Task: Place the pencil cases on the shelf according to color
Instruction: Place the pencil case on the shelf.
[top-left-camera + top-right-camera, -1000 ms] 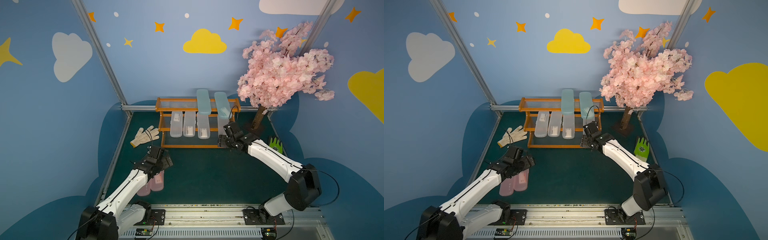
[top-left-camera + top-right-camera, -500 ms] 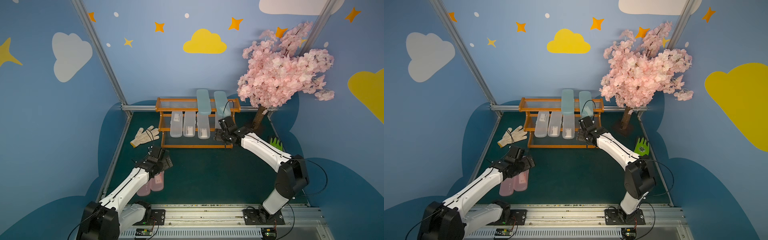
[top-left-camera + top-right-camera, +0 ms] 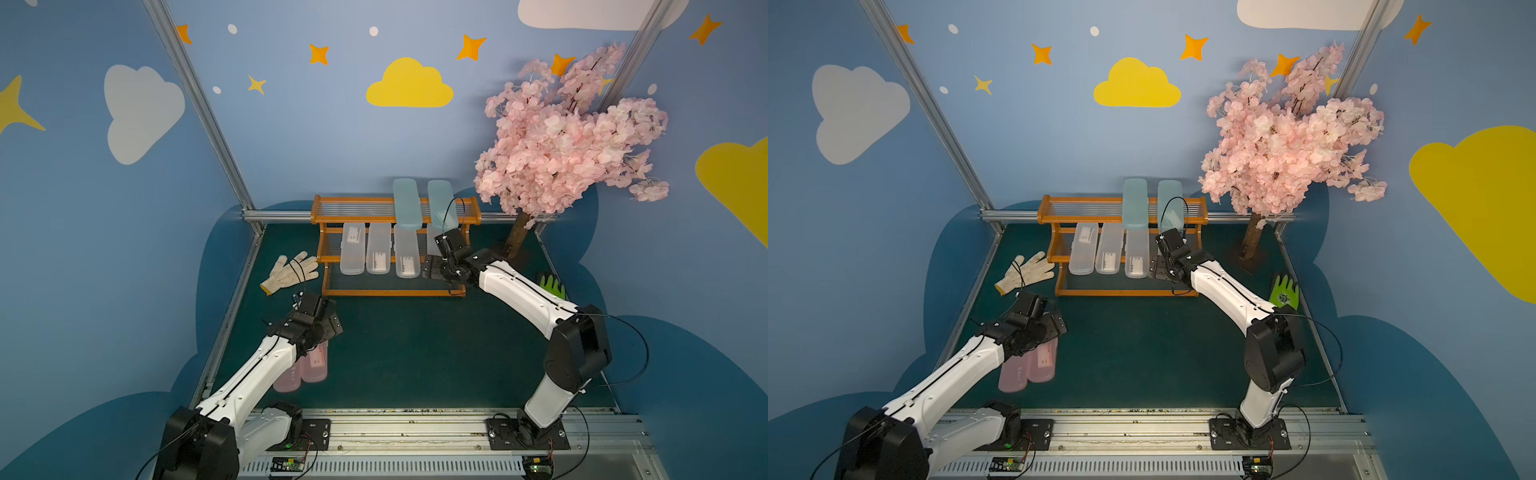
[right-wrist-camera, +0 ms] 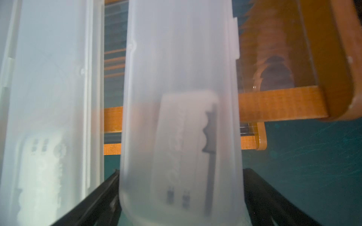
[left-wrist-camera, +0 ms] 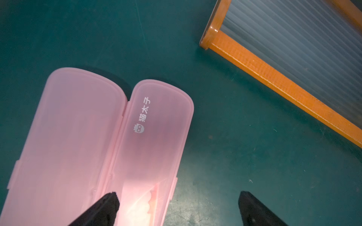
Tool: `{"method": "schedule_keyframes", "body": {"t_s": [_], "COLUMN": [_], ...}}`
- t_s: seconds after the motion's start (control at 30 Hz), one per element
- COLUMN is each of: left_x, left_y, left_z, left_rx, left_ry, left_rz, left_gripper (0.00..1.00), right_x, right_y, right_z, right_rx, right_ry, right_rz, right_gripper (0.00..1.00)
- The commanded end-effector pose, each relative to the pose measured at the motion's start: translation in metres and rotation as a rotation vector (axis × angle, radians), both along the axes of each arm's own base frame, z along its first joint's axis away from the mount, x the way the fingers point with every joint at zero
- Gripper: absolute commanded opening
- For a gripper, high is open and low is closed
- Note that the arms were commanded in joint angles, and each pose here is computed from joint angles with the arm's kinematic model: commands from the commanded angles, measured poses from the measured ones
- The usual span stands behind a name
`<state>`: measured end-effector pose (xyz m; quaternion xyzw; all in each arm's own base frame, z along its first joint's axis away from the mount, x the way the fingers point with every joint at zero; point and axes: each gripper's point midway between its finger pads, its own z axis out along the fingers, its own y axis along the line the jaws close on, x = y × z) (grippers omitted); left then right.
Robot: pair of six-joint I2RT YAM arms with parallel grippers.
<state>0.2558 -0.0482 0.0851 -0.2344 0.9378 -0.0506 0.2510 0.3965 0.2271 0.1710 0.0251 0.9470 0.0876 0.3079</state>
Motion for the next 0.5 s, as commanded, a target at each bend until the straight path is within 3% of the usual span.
{"method": "schedule_keyframes", "body": {"t_s": [0.0,0.3,0.47], "left_x": [-0.002,-0.012,-0.023], "left_y": [0.009,0.022,0.026], "left_z": [0.008,-0.001,-0.02], "left_rx": [0.025,0.04,0.002], "left_ry": [0.0,0.047,0.074], "left_rz": [0.025,0.072,0.161], "left_gripper": [1.0,1.0,1.0], "right_x": [-0.009,-0.049,-0.076], "right_y": [-0.001,0.002,0.004], "right_z": [0.01,0.018,0.011], "right_rx": [-0.005,0.026,0.019], "right_ry": [-0.005,-0.028,-0.023], "right_rz": [0.013,0.024,0.047], "right_gripper": [0.97,0.98,0.98]}}
